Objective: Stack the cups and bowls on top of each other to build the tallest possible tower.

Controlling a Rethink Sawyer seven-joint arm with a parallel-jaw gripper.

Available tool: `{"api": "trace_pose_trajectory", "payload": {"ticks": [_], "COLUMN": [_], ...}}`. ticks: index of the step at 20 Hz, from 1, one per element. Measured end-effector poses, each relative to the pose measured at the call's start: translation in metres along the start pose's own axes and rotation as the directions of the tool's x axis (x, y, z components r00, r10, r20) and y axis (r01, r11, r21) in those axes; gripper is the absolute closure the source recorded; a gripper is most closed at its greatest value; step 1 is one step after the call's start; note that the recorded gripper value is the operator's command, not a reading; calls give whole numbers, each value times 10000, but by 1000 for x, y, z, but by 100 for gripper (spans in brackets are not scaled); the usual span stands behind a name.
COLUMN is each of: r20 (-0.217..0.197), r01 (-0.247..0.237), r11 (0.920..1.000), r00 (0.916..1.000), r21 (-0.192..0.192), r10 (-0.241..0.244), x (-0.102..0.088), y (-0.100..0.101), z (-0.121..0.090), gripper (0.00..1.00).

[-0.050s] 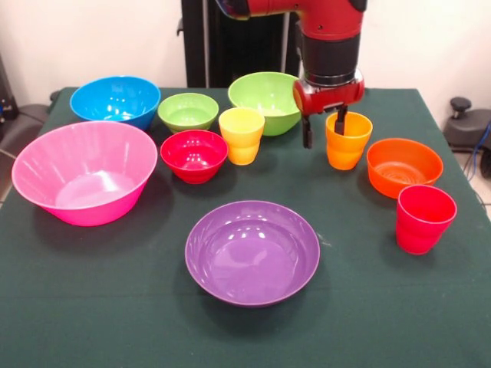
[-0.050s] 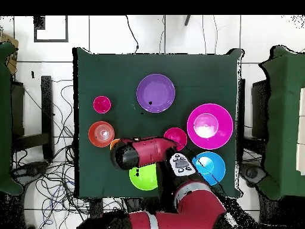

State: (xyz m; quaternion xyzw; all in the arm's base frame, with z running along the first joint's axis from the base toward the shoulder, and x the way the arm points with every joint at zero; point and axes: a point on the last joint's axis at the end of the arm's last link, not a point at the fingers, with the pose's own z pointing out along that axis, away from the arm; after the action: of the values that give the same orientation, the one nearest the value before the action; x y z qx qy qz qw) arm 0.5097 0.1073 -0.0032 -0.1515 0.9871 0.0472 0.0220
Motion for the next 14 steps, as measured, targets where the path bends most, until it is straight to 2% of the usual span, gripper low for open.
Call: {"api": "trace_pose_trajectory", "payload": {"ticks": [14], "r20": [-280], "r01": [363], "r11": [9993], "r00": [9989], "r21": [-30], "r10": [-364], "x": [8], "y": [21], "z": [10], "gripper": [0]}}
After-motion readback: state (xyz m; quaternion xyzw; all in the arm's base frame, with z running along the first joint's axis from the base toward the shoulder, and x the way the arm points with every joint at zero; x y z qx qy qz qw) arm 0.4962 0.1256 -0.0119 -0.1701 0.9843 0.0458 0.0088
